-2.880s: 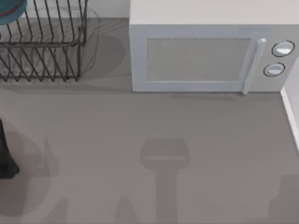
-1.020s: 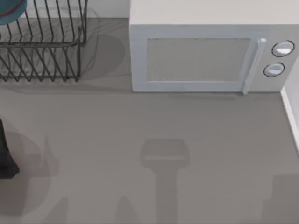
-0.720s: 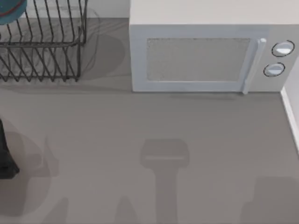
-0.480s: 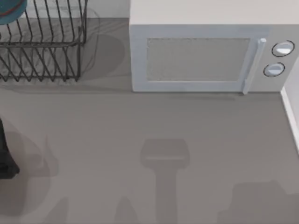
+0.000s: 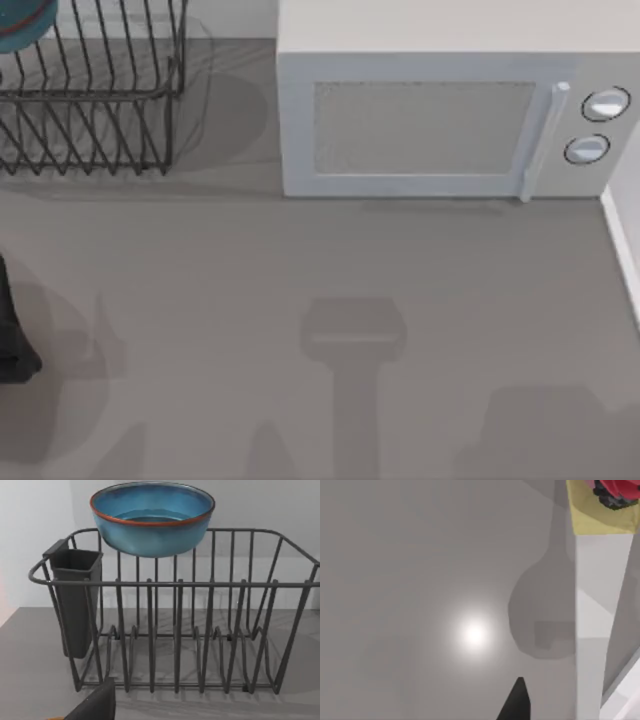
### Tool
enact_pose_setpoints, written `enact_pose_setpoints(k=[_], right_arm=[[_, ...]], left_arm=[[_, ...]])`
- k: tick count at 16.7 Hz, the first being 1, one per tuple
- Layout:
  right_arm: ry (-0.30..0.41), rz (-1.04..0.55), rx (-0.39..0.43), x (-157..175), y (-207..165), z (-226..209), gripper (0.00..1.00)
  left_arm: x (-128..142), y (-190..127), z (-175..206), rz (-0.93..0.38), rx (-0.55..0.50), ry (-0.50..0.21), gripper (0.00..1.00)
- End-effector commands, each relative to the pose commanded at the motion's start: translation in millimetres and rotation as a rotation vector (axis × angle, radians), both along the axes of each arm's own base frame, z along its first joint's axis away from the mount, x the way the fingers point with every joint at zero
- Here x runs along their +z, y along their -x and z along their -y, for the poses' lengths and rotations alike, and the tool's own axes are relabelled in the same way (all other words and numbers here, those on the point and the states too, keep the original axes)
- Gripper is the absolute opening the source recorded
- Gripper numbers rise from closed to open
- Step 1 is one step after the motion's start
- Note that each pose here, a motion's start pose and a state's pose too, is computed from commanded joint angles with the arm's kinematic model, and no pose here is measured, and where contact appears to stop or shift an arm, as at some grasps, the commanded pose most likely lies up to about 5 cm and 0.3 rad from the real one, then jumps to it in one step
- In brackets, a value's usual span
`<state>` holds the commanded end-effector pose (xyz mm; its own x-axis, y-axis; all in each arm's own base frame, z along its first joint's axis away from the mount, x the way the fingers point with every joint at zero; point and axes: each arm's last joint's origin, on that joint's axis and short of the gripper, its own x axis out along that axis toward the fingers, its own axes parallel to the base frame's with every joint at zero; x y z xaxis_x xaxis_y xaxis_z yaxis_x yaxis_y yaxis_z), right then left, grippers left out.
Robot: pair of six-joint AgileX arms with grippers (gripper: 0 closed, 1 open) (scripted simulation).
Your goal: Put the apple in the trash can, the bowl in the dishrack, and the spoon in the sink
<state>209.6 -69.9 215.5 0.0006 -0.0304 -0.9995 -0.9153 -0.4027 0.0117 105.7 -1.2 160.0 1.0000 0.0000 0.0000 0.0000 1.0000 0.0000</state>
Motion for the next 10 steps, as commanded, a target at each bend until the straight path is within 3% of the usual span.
enact_pose_setpoints(k=[4,10], right_arm=[[-0.011,-0.044,0.022,11.8,-39.3,8.0,0.0],[-0.011,-0.063,0.053,33.4,-150.1,21.6,0.0]], left_arm=[[0.0,0.0,0.0,0.0,0.0,0.0,1.0],[0.0,0.0,0.0,0.0,0.0,0.0,1.0]])
